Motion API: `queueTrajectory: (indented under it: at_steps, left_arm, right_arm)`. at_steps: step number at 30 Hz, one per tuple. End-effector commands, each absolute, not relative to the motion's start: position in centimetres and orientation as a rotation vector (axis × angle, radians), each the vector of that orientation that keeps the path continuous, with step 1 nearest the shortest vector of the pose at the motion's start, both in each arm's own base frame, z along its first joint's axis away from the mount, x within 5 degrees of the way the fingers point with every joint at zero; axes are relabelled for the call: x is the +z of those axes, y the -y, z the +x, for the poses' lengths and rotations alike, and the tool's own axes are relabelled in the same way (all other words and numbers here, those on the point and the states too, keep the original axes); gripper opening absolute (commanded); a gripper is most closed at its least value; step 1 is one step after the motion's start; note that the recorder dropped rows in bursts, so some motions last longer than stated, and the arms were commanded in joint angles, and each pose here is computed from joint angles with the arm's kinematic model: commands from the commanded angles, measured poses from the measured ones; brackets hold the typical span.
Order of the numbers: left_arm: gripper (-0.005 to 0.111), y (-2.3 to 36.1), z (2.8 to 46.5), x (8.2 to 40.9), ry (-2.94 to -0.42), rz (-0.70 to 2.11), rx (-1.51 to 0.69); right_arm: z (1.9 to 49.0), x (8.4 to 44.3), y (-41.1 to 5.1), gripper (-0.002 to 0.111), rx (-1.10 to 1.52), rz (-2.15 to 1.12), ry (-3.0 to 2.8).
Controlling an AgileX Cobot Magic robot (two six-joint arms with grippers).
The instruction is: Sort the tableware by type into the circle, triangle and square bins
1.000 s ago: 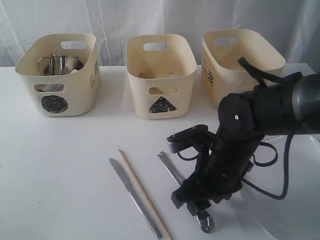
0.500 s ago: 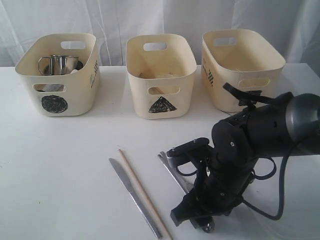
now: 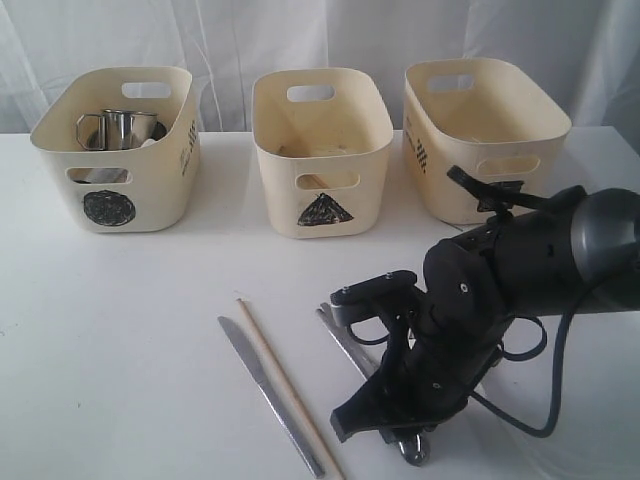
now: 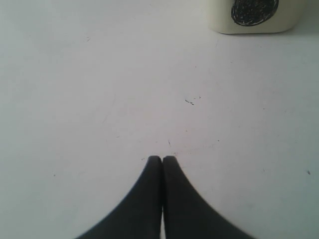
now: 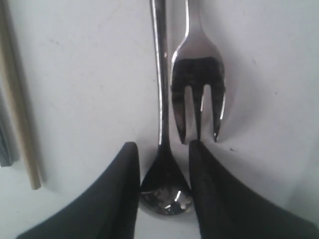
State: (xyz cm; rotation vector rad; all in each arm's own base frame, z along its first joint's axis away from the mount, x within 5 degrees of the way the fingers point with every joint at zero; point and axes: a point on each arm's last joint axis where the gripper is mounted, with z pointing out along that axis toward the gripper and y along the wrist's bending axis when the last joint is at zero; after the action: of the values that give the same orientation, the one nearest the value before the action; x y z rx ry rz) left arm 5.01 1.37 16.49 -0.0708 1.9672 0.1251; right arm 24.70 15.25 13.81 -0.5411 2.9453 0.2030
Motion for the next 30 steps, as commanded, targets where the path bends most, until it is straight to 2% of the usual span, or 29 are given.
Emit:
queueTrajectory:
  at_steps: [1, 3, 4, 8, 14, 30]
  left_arm:
    - [0.000, -1.4, 5.0, 16.3, -1.970, -0.075, 0.127]
    - [0.000, -1.4, 5.0, 16.3, -1.970, -0.075, 0.127]
    - [0.000, -1.4, 5.0, 16.3, -1.970, -0.075, 0.127]
    - [0.000, -1.4, 5.0, 16.3, -1.970, -0.075, 0.127]
    - [0.000, -1.4, 5.0, 16.3, -1.970, -0.075, 0.127]
    - [0.000, -1.4, 5.0, 16.3, -1.970, -0.075, 0.127]
  right_arm:
    - [24.6, 13.8, -15.2, 0.013, 0.207, -0.529, -2.949]
    - [24.5, 13.8, -15.2, 0.002, 0.205, -0.540, -2.950]
    - [24.5, 13.8, -15.2, 0.000, 0.205, -0.542, -2.952]
    - [24.5, 14.0, -15.3, 0.000, 0.218, -0.541, -2.950]
    - [23.9, 15.8, -15.9, 0.000, 0.369, -0.641, -2.888]
    - [25.0, 17.0, -16.3, 0.000, 0.368, -0.663, -2.765]
